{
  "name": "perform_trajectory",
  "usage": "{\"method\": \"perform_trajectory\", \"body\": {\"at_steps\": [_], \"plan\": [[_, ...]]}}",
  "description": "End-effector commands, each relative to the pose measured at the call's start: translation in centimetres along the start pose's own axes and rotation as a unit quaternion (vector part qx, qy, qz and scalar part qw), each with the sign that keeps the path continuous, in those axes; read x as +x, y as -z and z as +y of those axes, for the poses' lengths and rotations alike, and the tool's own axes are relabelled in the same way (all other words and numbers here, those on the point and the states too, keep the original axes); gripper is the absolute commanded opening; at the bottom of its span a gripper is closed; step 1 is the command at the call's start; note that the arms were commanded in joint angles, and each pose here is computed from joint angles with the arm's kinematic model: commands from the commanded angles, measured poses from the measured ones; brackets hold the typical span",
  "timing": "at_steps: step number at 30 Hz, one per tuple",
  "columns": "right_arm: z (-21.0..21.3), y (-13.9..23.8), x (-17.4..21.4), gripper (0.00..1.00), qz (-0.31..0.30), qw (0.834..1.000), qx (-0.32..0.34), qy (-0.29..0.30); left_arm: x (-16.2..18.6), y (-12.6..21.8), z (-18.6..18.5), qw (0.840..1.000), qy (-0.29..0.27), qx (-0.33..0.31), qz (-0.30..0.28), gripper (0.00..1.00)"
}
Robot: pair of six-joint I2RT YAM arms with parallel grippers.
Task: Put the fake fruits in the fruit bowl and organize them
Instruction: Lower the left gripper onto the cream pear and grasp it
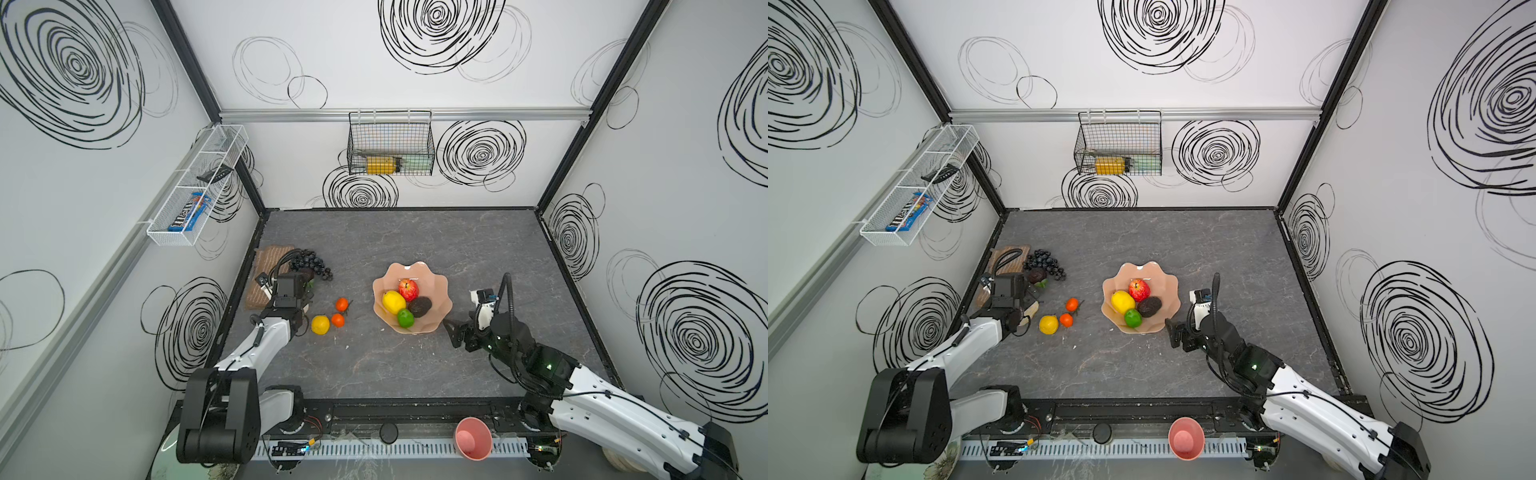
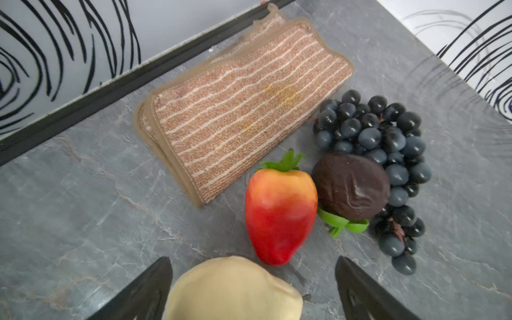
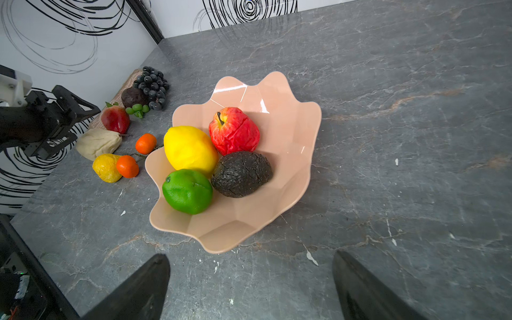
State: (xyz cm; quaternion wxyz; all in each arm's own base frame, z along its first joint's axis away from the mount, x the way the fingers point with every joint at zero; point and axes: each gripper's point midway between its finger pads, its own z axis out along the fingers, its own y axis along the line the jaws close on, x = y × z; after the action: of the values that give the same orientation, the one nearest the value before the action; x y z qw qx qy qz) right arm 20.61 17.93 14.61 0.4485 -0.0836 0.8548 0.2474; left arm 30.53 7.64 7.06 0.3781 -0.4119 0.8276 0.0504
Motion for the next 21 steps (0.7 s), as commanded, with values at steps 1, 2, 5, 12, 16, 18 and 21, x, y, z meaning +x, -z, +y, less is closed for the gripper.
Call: {"method": "perform_trajectory", "body": {"at_steps": [1,2,5,12,16,18,21], "plan": [[0.1,0.0,-0.2,0.96,-0.009,1.000,-0.008,0.000,-0.4,-0.4,-2.3,0.999,0.008,0.048,0.015,0.96],[0.0,0.0,-0.2,0.96,-0.009,1.000,-0.007,-0.001,0.0,-0.3,-2.6,0.998,0.007,0.055,0.020,0.96],[-0.2,-0.1,0.0,0.96,-0.007,1.000,-0.005,-0.001,0.9,0.4,-3.6,0.997,-0.002,0.074,0.031,0.96],[-0.3,-0.3,-0.2,0.97,-0.009,1.000,-0.005,-0.002,3.0,2.3,-5.1,0.994,-0.037,0.098,0.043,0.96],[-0.2,-0.4,-0.5,0.97,-0.008,1.000,-0.004,-0.001,3.5,2.4,-5.4,0.992,-0.052,0.099,0.051,0.96],[-0.2,-0.5,-0.6,0.97,-0.007,1.000,-0.004,-0.001,3.8,2.3,-5.1,0.993,-0.054,0.094,0.055,0.96],[-0.1,-0.5,-0.6,0.97,-0.006,1.000,-0.005,-0.003,3.8,2.0,-4.6,0.993,-0.051,0.090,0.059,0.96]]}}
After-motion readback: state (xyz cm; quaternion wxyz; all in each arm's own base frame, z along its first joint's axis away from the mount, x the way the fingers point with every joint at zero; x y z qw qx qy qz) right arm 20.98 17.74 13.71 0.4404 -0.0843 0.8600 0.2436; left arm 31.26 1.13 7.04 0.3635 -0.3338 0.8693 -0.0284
